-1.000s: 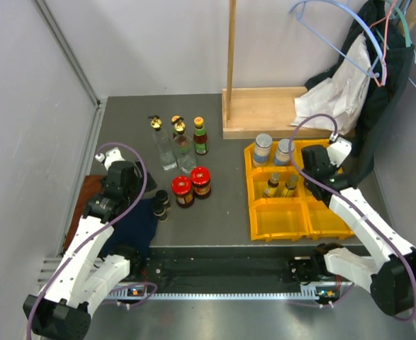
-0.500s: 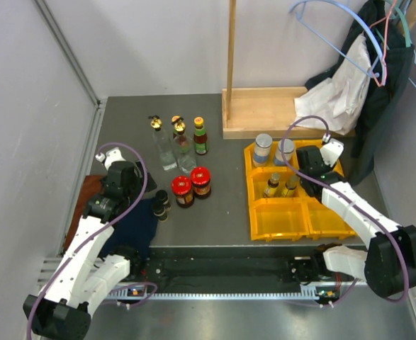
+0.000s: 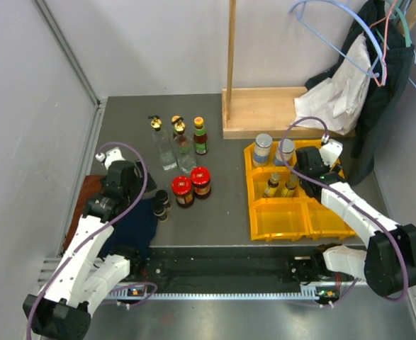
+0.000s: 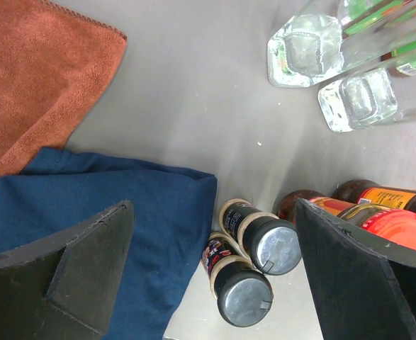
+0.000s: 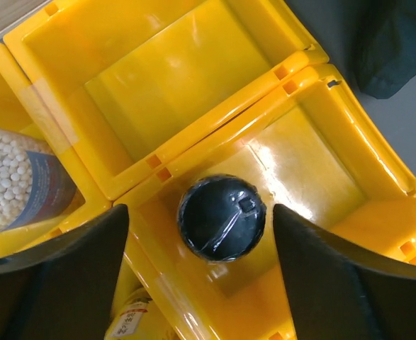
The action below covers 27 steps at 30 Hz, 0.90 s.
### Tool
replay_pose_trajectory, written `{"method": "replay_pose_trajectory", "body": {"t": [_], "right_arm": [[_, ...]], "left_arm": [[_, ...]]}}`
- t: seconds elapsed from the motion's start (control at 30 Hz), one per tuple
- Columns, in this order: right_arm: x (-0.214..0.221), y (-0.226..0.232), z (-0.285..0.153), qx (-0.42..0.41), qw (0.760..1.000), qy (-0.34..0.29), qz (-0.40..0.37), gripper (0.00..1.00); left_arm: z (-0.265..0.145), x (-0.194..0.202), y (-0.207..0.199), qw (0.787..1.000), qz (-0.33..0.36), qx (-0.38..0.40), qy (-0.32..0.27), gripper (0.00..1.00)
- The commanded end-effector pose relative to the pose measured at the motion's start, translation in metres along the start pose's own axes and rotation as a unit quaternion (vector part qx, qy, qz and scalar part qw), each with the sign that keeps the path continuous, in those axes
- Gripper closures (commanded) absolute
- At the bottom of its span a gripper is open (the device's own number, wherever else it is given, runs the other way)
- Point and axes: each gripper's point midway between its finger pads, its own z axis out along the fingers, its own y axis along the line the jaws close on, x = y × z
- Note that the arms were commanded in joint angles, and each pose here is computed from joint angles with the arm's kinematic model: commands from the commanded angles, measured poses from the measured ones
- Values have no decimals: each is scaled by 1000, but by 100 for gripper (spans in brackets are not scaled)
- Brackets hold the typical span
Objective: Organize the condiment bottles
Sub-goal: Place the bottle in the storage box, then pick up the bottle from the center of the board.
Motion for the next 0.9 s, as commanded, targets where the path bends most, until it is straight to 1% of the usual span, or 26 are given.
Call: {"method": "replay_pose_trajectory", "body": {"t": [0.0,0.07,0.23,0.27,0.33,0.4,0.57,0.63,0.87], "right_arm": [[-21,-2,-10,-6,1000,-21,22,16],[-29,-1,-17,-15,999,-28,26,12],[-50,-4,-38,-30,998,-42,31,9],[-61,-4,-47,-40,997,-54,42,8],[-68,-6,-57,-49,996,-58,40,8],[-83,-3,-71,-72,994,-72,43,7],[-104,18,-103,-161,984,-76,30,7],[-109,29,-115,-199,977,-73,22,7],[-116,46,-143,-277,958,-73,6,7]], "left_arm": [[-13,-21,-5,1000,5,9,-25,1],[-17,-24,-6,1000,8,13,-26,1],[-26,-26,-9,999,20,26,-20,1],[-28,-27,-12,999,19,33,-20,1],[-32,-25,-19,998,22,56,-14,1],[-35,-26,-24,997,25,69,-12,1],[-37,-17,-33,995,33,97,11,1],[-35,-11,-34,994,36,102,22,1],[-26,9,-41,990,42,123,63,1]]}}
